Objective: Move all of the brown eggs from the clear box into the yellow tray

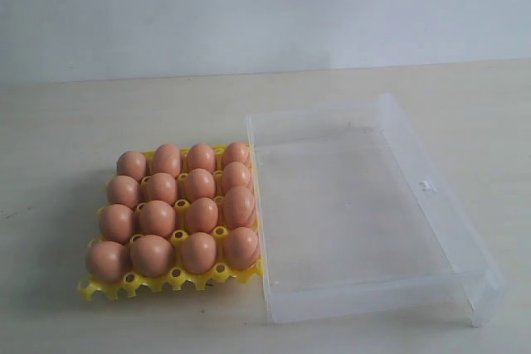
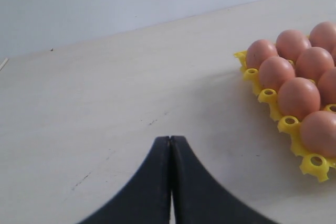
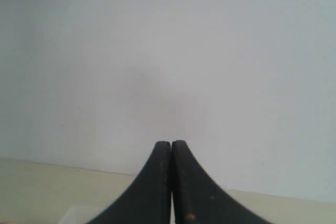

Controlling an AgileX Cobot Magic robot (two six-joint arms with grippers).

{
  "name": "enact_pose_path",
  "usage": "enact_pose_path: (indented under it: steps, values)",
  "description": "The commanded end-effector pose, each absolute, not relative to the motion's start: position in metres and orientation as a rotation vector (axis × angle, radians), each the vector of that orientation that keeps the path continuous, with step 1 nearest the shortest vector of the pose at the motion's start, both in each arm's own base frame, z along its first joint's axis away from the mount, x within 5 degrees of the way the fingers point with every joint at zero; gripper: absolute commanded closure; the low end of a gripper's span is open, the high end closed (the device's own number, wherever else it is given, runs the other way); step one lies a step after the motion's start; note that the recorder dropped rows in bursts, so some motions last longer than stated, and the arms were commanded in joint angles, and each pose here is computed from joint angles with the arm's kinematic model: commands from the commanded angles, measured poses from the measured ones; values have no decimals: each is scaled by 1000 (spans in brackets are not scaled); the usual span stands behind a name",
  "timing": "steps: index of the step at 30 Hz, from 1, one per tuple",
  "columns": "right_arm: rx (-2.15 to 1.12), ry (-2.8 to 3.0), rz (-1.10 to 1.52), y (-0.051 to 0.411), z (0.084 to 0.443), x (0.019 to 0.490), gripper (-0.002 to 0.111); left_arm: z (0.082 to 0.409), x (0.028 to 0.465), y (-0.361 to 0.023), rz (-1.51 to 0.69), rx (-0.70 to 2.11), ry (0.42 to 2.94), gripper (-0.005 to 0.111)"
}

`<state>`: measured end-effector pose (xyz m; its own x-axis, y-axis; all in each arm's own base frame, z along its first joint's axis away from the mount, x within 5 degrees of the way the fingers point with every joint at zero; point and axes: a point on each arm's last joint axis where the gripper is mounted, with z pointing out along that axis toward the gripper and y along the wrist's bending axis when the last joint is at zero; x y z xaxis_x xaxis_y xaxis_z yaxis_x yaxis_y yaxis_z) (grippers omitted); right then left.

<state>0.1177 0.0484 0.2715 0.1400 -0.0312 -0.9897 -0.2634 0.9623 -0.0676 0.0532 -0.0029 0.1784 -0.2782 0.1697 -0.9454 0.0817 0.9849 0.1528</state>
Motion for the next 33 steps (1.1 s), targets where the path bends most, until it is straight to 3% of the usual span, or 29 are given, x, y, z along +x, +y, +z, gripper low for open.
enact_pose_path:
  steps: [1, 7, 15, 33]
  values:
    - [-456, 1395, -28, 32, 261, 98, 108, 181, 53, -3, 85, 181, 1838, 107]
    - [-559, 1373, -305, 14, 244, 72, 108, 181, 53, -3, 85, 181, 1838, 107]
    - [-612, 1443, -471, 6, 233, 57, 108, 181, 53, -3, 85, 181, 1838, 107]
    - [-633, 1575, -442, 5, 207, 53, 108, 181, 53, -3, 85, 181, 1838, 107]
